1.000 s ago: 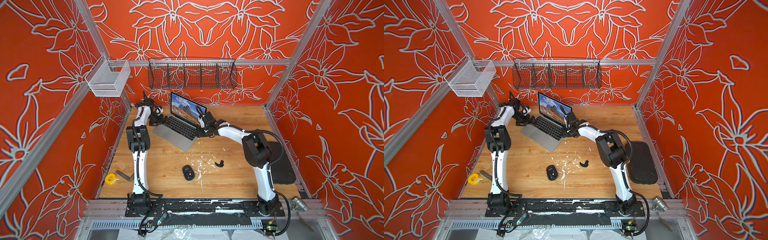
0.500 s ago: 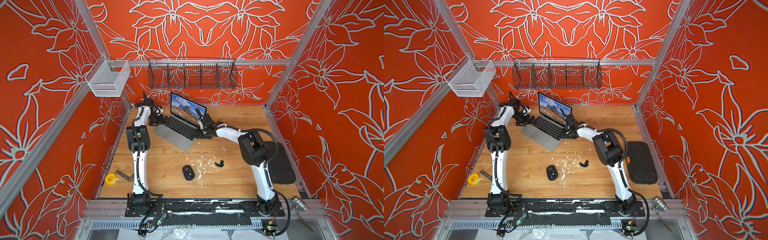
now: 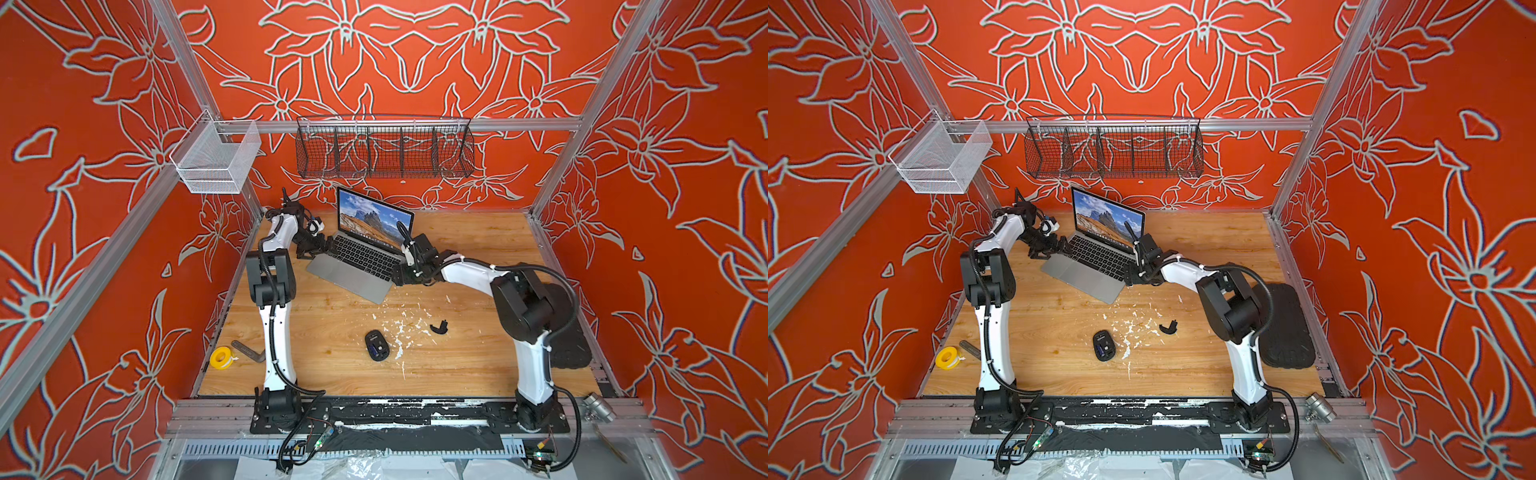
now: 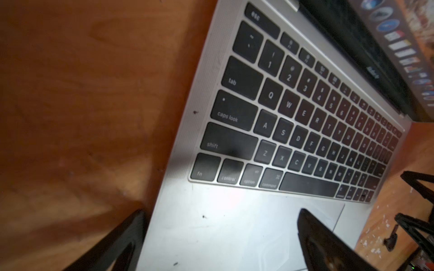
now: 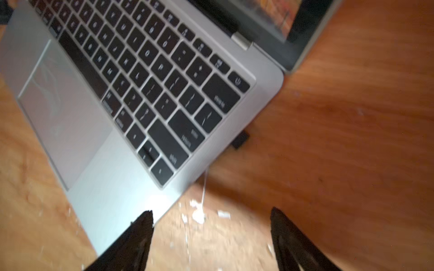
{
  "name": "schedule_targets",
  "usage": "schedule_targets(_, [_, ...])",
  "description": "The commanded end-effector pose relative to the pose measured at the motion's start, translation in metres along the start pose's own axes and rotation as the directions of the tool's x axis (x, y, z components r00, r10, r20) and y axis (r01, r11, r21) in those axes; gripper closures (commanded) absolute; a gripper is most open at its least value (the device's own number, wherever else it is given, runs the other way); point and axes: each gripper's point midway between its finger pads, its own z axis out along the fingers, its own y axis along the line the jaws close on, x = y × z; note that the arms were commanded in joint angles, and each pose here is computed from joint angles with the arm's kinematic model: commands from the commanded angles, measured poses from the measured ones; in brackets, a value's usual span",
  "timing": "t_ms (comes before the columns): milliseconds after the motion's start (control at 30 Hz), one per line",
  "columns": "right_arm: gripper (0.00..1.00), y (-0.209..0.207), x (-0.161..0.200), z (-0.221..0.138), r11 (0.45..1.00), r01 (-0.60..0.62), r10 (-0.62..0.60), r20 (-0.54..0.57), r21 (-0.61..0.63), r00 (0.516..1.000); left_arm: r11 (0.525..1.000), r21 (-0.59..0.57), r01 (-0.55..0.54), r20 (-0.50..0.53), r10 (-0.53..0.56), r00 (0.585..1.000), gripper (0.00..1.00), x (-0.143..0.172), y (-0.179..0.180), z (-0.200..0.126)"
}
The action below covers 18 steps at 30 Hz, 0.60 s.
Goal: Insert the wireless mouse receiver into the laptop
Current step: Adjust the laptop at the center of the board.
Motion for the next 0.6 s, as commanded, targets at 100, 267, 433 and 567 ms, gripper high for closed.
schedule_targets(100, [0.24, -0.007, 0.039, -0.082, 0.949, 0.313, -0.311, -0.059, 0.038, 0.949, 0.978, 0.155, 0.143, -0.197, -0.111, 0.974, 0.01, 0.073, -0.046, 0.02])
schedule_targets(267, [0.28, -0.033, 0.104, -0.12, 0.87, 0.478, -0.438, -0.258, 0.119, 0.861, 0.976, 0.177, 0.128, -0.238, -0.084, 0.968, 0.01, 0.107, -0.071, 0.023])
schedule_targets(433, [0.28, -0.03, 0.128, -0.138, 0.883, 0.44, -0.384, -0.29, 0.164, 0.877, 0.994, 0.079, 0.075, -0.194, -0.058, 0.979, 0.01, 0.112, -0.065, 0.011])
schedule_targets(567, [0.29, -0.025, 0.151, -0.135, 0.899, 0.406, -0.339, -0.329, 0.162, 0.882, 1.0, 0.001, -0.02, -0.078, 0.02, 0.997, 0.0, 0.107, -0.07, -0.021])
